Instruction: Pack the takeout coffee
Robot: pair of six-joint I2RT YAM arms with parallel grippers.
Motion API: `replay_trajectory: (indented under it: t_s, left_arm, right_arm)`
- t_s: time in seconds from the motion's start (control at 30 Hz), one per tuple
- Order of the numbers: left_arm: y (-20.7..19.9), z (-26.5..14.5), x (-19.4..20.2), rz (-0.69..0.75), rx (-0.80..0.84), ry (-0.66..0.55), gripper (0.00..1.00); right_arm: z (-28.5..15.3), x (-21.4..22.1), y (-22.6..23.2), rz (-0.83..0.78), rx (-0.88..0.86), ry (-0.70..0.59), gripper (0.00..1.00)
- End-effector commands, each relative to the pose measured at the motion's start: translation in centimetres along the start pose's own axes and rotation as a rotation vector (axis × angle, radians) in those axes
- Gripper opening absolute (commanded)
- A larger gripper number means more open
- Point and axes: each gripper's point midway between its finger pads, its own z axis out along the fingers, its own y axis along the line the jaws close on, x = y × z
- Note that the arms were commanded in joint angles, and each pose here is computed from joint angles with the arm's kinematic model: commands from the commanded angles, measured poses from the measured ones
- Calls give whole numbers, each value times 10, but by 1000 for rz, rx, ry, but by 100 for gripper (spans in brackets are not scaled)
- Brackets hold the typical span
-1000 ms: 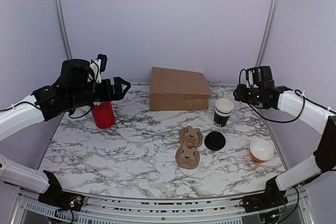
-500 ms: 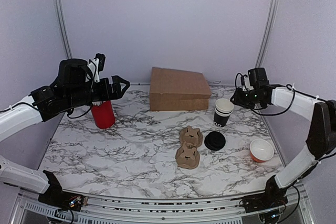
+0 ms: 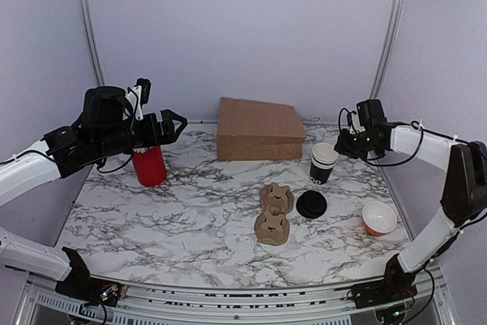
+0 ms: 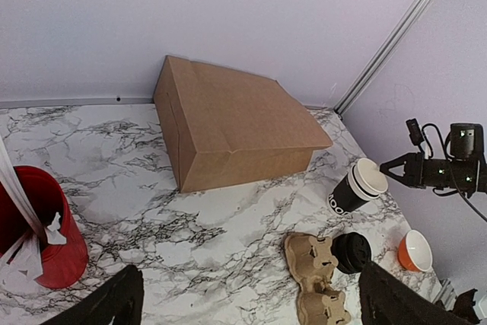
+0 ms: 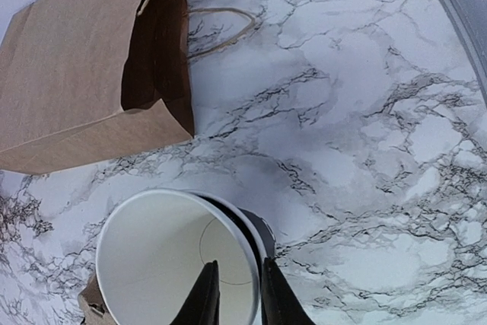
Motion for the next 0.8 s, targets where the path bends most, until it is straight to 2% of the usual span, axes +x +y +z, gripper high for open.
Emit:
replay_trajectory:
  t_s: [0.0, 0.4, 0.63, 0.77]
  left_arm:
    - [-1, -3, -8, -19, 12, -42, 99]
    - [1, -2, -5, -29, 12, -39, 99]
    - [1, 1, -3, -36, 13, -32, 99]
    - [1, 1, -2, -38, 13, -29, 99]
  right_arm:
    - [0, -10, 3, 2, -7, -8, 17]
    - [7, -3, 5, -2, -1, 13, 12]
    - [5, -9, 10, -15, 5, 4, 0]
    - [0, -13, 15, -26, 6, -8, 0]
